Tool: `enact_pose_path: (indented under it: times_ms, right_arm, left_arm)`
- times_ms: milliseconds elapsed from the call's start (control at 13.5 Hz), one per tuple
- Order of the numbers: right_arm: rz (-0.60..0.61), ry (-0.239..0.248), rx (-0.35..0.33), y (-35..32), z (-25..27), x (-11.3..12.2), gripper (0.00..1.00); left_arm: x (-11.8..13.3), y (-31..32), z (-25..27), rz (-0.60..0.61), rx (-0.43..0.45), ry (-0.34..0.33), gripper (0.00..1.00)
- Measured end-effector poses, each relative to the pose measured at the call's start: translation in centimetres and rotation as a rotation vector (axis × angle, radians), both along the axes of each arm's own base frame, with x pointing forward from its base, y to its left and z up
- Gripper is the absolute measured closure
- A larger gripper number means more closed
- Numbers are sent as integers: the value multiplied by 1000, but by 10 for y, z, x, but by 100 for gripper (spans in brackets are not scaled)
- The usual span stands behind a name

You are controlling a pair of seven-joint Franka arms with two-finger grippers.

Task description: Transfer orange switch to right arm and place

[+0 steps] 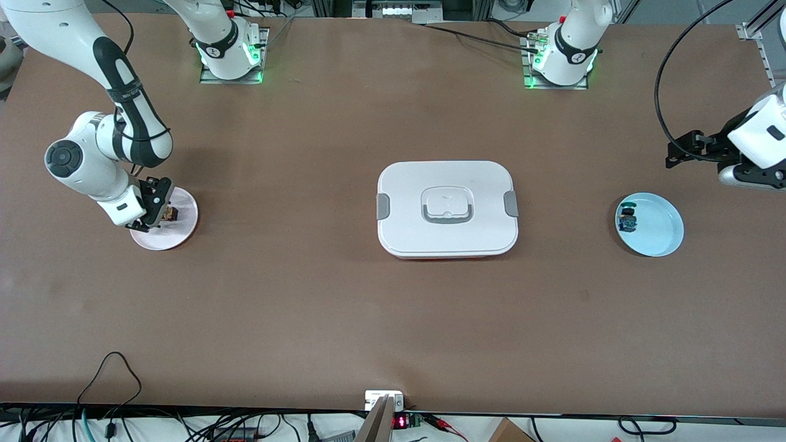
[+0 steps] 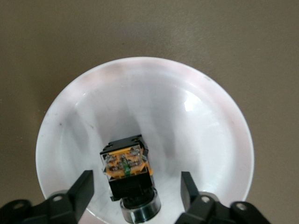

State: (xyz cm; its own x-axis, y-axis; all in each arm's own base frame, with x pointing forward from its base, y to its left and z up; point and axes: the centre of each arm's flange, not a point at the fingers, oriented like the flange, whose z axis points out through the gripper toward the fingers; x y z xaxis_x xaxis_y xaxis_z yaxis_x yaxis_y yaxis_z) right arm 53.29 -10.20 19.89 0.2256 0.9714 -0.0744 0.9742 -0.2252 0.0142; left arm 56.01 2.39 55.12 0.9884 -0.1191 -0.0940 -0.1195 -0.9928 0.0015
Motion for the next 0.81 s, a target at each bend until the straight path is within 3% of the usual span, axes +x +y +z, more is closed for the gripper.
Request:
enact_pose_path:
  times_ms: [74,148,296,518,665,813]
  right_arm:
    - [-21,-8,6,0,8,2,2]
    - [-55,-9,26,0,19,4,0]
    - [-103,-15,83,11,54,15,0]
    - [-170,-28,119,26,114,37,0]
    - [-278,-37,127,25,145,47,0]
    - [-464,9,134,27,170,54,0]
  left_arm:
    - [3,-2,1,-3,-1,5,0]
    - [5,-2,3,-3,-2,7,0]
    - [7,-1,6,-2,-3,9,0]
    - [8,1,8,1,-3,6,0]
    - [9,4,13,6,-2,-3,0]
    - [11,5,16,7,-2,-10,0]
